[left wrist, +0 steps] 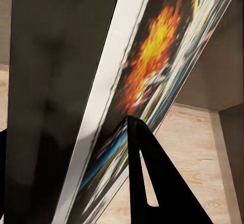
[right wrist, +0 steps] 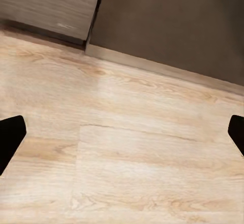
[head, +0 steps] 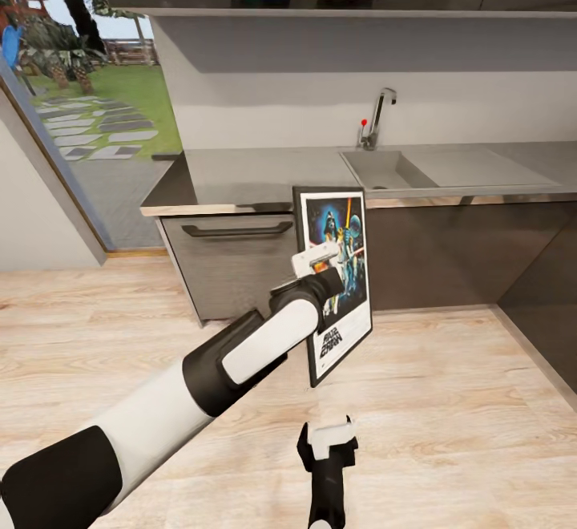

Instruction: Pick up the poster from the kitchen countertop and hang it on one of the wall nails in the kitchen.

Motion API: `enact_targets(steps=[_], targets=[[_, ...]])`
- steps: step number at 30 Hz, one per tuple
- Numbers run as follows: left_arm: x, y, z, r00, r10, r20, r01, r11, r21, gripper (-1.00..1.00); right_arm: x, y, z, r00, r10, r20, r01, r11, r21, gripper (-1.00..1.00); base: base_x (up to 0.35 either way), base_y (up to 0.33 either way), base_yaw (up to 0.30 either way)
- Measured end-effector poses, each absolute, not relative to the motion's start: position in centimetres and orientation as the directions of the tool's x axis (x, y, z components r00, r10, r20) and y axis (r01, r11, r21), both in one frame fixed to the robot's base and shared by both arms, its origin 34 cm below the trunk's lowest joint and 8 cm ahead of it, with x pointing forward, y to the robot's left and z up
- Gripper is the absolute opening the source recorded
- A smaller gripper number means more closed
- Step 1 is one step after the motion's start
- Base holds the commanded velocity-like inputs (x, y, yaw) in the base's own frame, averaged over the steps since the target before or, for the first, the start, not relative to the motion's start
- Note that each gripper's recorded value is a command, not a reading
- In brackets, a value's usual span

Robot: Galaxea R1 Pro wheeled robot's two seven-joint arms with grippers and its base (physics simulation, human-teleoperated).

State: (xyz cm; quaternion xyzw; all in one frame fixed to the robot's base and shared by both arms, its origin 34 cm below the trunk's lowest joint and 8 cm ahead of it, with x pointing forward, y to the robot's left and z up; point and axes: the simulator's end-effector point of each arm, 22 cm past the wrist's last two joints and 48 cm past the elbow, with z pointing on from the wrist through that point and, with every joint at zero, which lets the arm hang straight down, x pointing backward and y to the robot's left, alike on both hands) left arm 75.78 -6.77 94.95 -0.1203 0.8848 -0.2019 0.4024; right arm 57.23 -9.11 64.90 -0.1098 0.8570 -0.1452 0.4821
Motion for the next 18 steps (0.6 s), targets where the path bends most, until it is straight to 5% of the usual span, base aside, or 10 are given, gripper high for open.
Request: enact_targets(steps=[18], targets=[[75.2, -7.5, 94.7, -0.628, -0.407, -0.664, -0.064, 0.876, -0.477, -1.00, 56.6, -5.6, 69.6, -0.443, -0.272, -0.854, 0.030, 0.948, -0.318, 1.00, 0.000, 0.000, 0.000]])
